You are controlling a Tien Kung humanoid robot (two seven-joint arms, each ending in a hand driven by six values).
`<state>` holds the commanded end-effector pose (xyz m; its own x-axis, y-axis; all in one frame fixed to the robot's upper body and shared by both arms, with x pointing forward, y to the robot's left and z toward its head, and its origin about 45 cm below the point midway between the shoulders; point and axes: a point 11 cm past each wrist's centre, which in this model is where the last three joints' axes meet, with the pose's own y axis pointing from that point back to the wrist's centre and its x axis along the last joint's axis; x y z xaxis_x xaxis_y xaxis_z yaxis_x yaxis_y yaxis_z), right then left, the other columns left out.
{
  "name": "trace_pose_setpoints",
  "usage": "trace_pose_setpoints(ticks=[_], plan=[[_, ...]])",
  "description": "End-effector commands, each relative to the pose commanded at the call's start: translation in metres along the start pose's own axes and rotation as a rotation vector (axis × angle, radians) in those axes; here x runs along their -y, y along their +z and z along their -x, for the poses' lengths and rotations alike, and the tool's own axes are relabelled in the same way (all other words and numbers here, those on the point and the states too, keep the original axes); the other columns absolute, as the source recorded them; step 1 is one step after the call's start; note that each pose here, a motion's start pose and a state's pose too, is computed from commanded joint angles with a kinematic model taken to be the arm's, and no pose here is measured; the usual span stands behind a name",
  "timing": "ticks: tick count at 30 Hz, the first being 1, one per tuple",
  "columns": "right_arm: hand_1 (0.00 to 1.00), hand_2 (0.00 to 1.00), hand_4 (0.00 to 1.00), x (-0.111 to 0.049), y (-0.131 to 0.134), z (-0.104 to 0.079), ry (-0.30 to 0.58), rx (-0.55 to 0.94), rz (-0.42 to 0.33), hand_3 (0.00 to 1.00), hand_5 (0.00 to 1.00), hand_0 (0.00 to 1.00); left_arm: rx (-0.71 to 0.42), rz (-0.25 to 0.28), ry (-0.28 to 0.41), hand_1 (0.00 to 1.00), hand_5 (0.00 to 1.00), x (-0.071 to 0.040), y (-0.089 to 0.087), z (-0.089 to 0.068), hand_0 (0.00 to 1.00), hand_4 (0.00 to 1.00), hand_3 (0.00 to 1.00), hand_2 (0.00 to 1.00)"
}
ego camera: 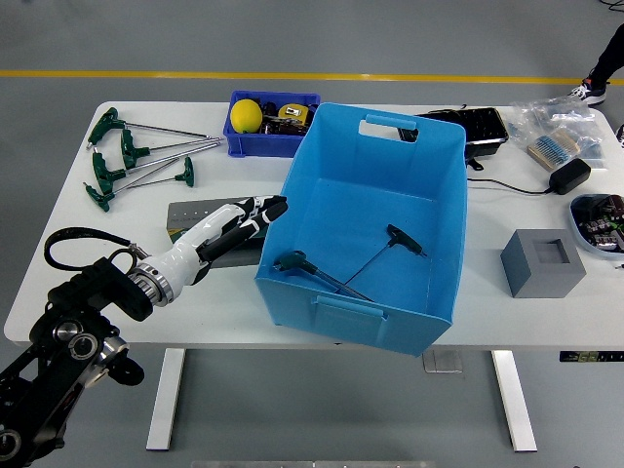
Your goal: Lift tool from toolbox,place it in box,lift tool from toolbox,place it in box
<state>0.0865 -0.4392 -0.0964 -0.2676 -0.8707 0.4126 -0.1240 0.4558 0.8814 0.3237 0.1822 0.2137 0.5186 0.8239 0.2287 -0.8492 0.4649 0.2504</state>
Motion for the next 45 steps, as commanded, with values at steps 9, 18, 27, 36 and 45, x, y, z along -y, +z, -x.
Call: trace_pose_setpoints(ticks=[9,18,27,36,45], plan=[[0.679,0.741,0.835,0.000,-0.003,-0.001,-0.002,0.003,-0.004,0.592,0.760,0.678,-0.176,0.216,0.122,0.906,0.998,0.000,0.022,-0.016,0.894,0.998,0.899,0.970],[0.678,0.739,0.836,0.000,-0.001,0.001,-0.007,0.010,-0.001,0.592,0.762,0.676,-0.430,0.300,0.250,0.892,0.998,-0.005,0.006,-0.014,0.891,0.998,0.870,0.949],[0.678,0.739,0.835,0.000,-0.001,-0.001,-0.002,0.023,-0.007,0.591,0.762,0.676,-0.461,0.330,0.286,0.891,0.998,-0.005,0.013,-0.027,0.891,0.998,0.863,0.947],[0.676,0.739,0.835,0.000,0.006,-0.001,-0.003,0.036,0.004,0.591,0.763,0.675,-0.542,0.313,0.390,0.856,0.998,-0.015,-0.005,-0.053,0.871,0.998,0.840,0.919],[0.676,0.739,0.834,0.001,0.001,-0.003,0.004,0.022,0.000,0.591,0.764,0.675,-0.527,0.332,0.429,0.860,0.998,-0.019,-0.002,-0.079,0.872,0.998,0.837,0.918]])
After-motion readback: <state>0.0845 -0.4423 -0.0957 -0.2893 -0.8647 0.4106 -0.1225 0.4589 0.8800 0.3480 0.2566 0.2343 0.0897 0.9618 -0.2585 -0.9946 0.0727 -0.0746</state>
